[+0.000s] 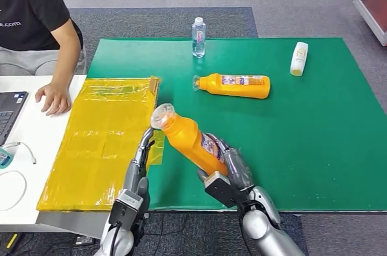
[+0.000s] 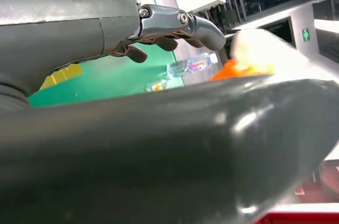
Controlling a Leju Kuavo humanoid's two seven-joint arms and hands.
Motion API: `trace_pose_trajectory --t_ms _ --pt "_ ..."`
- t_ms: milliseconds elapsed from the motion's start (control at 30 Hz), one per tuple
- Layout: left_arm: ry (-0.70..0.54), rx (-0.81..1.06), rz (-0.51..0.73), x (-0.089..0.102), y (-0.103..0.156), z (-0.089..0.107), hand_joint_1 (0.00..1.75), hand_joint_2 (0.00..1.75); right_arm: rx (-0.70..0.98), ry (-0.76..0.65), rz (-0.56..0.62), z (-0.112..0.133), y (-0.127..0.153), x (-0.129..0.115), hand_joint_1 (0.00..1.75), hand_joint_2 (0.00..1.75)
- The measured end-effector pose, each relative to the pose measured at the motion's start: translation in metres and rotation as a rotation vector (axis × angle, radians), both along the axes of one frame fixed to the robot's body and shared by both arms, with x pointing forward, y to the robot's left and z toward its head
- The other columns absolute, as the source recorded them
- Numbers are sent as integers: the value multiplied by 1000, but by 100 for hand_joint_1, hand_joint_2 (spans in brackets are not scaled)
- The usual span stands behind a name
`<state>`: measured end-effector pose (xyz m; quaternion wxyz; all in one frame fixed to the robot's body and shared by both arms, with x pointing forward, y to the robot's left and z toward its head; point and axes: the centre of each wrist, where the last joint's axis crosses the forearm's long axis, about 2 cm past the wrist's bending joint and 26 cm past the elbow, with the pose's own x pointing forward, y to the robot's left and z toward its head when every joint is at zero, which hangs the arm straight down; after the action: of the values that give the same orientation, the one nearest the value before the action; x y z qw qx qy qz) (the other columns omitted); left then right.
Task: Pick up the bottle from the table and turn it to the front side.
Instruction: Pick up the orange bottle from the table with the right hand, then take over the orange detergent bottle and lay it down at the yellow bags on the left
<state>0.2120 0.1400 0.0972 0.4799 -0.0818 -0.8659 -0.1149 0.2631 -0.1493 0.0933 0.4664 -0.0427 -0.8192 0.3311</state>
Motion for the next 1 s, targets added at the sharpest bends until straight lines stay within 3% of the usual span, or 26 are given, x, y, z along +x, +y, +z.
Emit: trace_pose_trajectory --t_ms 200,367,1000 --pt "9 -33 -16 -2 -5 1 0 0 103 27 18 5 6 -5 175 175" --pt "76 -176 -53 1 -7 3 0 0 162 33 79 8 17 -15 175 175" --pt "-5 -258 -53 29 -14 32 0 0 134 -63 150 20 41 -30 175 175"
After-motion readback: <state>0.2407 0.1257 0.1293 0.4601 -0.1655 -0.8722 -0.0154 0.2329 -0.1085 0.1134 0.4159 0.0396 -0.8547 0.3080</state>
